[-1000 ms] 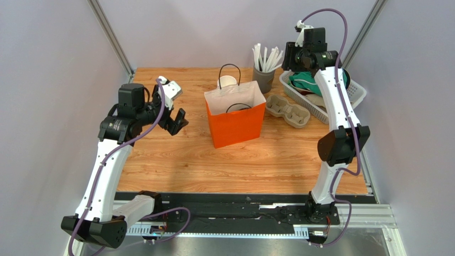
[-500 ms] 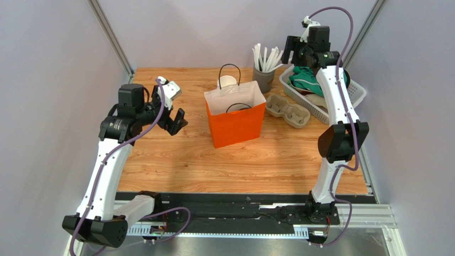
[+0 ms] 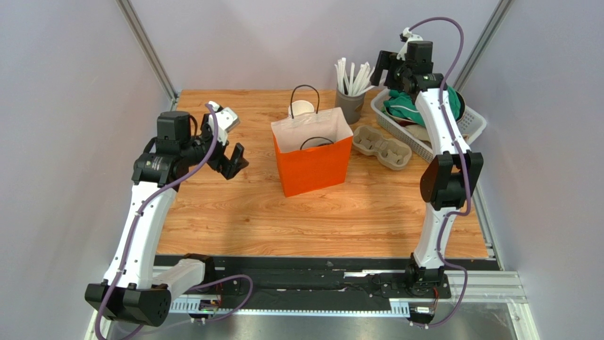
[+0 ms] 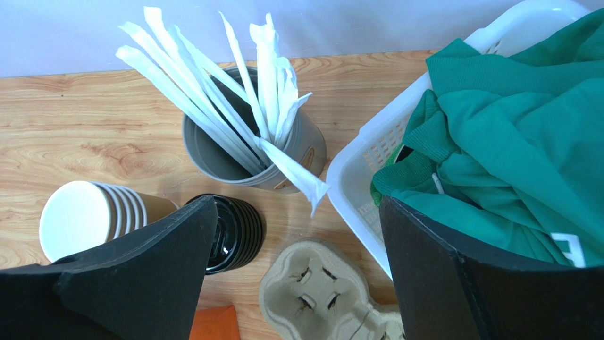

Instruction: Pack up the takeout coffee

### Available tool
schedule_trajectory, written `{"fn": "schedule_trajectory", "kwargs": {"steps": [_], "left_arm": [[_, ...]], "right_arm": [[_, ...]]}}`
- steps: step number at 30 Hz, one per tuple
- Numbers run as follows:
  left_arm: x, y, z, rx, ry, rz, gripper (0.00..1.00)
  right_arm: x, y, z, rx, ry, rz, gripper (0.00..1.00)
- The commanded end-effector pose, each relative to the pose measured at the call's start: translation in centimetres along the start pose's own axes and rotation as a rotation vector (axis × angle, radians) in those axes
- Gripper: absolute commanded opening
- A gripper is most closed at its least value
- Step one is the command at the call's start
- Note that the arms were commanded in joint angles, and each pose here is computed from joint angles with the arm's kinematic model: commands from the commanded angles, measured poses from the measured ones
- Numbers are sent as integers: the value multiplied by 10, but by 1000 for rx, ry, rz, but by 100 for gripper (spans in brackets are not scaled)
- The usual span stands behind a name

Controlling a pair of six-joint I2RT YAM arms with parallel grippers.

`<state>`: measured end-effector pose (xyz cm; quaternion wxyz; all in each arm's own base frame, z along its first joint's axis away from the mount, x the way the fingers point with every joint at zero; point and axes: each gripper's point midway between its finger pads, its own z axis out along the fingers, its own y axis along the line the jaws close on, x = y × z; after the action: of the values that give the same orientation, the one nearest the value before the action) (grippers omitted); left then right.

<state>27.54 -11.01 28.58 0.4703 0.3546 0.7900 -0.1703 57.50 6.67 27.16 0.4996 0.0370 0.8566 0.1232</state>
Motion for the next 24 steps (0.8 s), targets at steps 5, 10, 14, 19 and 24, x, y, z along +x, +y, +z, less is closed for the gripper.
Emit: {"fn": "schedule_trajectory", "kwargs": {"steps": [5,10,14,19,24], "left_arm": [[-3,2,2,12,-24,-2,99],[-2,3,4,14,-22,-7,99],[-1,3,5,21,-20,-12,99],[-1,4,6,23,-20,-14,99],[0,4,6,22,-18,-17,99]], "right_arm": [[-11,5,21,-46,-49,7,91],[-12,3,24,-65,-54,20,76],[-10,4,26,-76,-50,19,63],[-9,3,28,-93,-43,28,50],[-12,4,26,-100,-53,22,43]]}}
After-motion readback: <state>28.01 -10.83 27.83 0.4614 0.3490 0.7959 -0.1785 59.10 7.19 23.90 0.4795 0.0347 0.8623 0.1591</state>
